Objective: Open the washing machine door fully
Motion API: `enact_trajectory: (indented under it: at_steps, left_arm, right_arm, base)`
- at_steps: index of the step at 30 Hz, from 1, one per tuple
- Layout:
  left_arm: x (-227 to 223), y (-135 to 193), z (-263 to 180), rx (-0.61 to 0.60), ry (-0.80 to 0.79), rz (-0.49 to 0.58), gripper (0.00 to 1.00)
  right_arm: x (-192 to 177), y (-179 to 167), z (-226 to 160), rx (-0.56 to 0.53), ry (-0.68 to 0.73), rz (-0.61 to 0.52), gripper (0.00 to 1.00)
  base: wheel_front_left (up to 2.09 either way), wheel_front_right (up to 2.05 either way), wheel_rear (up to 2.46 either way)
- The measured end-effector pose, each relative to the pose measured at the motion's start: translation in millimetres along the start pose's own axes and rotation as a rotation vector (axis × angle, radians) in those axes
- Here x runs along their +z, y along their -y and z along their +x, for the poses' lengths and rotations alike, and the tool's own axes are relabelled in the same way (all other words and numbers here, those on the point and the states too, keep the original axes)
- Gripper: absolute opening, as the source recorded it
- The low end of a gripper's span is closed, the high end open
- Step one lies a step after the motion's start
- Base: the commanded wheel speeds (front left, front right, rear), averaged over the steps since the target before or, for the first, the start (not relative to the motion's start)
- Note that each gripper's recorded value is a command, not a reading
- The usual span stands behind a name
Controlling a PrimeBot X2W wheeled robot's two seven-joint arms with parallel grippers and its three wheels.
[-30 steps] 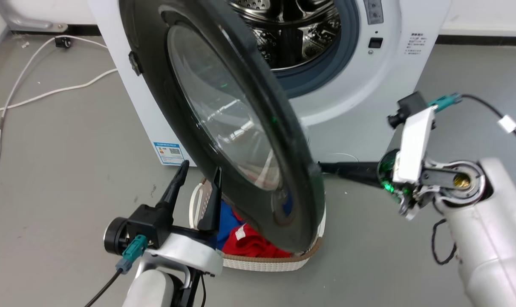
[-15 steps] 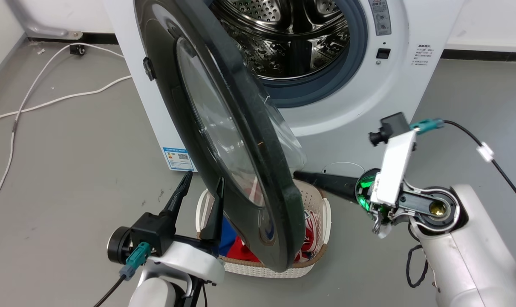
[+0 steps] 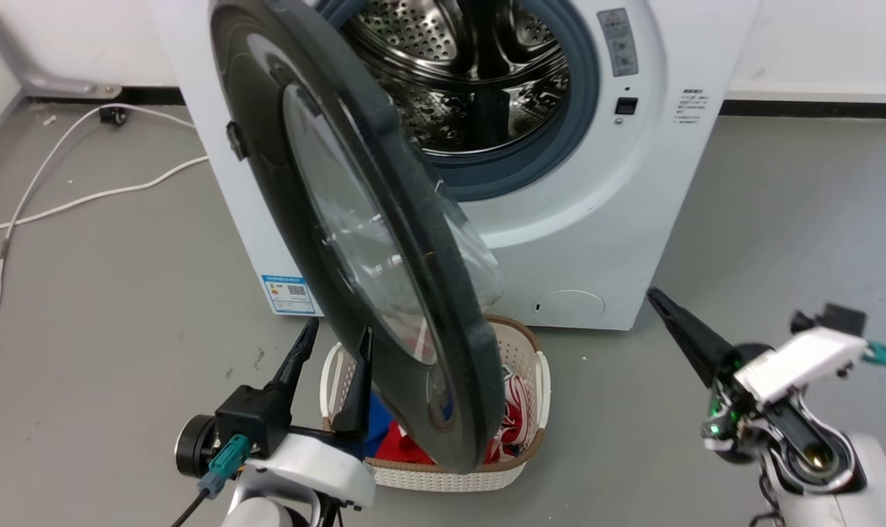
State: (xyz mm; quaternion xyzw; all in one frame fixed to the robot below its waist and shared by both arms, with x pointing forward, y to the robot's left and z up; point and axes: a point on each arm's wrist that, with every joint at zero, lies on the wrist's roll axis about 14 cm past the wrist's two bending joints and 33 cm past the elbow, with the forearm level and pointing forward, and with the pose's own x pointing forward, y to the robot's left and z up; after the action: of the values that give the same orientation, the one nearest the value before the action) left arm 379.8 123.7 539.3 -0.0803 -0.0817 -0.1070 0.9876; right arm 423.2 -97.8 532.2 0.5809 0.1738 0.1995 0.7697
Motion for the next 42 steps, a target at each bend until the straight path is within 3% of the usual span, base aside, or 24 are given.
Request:
enact_trajectory:
  at_steps: [1, 3, 4, 7, 12, 16, 23, 27, 30, 42]
  left_arm:
    - [-1, 0, -1, 0.000, -0.004, -0.001, 1.00]
    - [-3, 1, -2, 0.000, -0.008, -0.002, 1.00]
    - [-4, 1, -2, 0.000, -0.012, -0.002, 1.00]
    - [-3, 0, -2, 0.000, -0.010, 0.004, 1.00]
    - [-6, 0, -5, 0.001, -0.018, 0.006, 1.00]
    - [-4, -2, -5, 0.007, -0.014, 0.012, 1.00]
    - [-4, -4, -4, 0.013, -0.013, 0.020, 1.00]
    - [-4, -8, -3, 0.026, -0.012, 0.028, 1.00]
    - [-3, -10, -3, 0.032, -0.011, 0.030, 1.00]
    - [-6, -16, -7, 0.050, -0.022, 0.051, 1.00]
  right_arm:
    - [9, 9, -13, -0.016, 0.068, 0.026, 0.12]
    - [15, 14, -20, -0.025, 0.106, 0.042, 0.89]
    - [19, 19, -27, -0.036, 0.140, 0.057, 1.00]
    - [34, 32, -49, -0.064, 0.255, 0.073, 1.00]
    - [54, 41, -83, -0.116, 0.420, -0.008, 1.00]
    - [76, 40, -110, -0.182, 0.536, -0.229, 1.00]
    - [109, 4, -135, -0.239, 0.672, -0.774, 1.00]
    - [107, -24, -132, -0.235, 0.674, -1.039, 1.00]
    - [92, -33, -124, -0.238, 0.625, -1.177, 1.00]
    - [30, 3, -99, -0.263, 0.394, -1.236, 1.00]
  base:
    - [0.00, 0.00, 0.00]
    - [0.00, 0.00, 0.00]
    - [0.00, 0.00, 0.00]
    - [0.00, 0.00, 0.00]
    - [0.00, 0.00, 0.00]
    - [0.00, 0.00, 0.00]
    - [0.00, 0.00, 0.00]
    - [0.00, 0.00, 0.00]
    - [0.00, 0.00, 0.00]
    - [0.00, 0.00, 0.00]
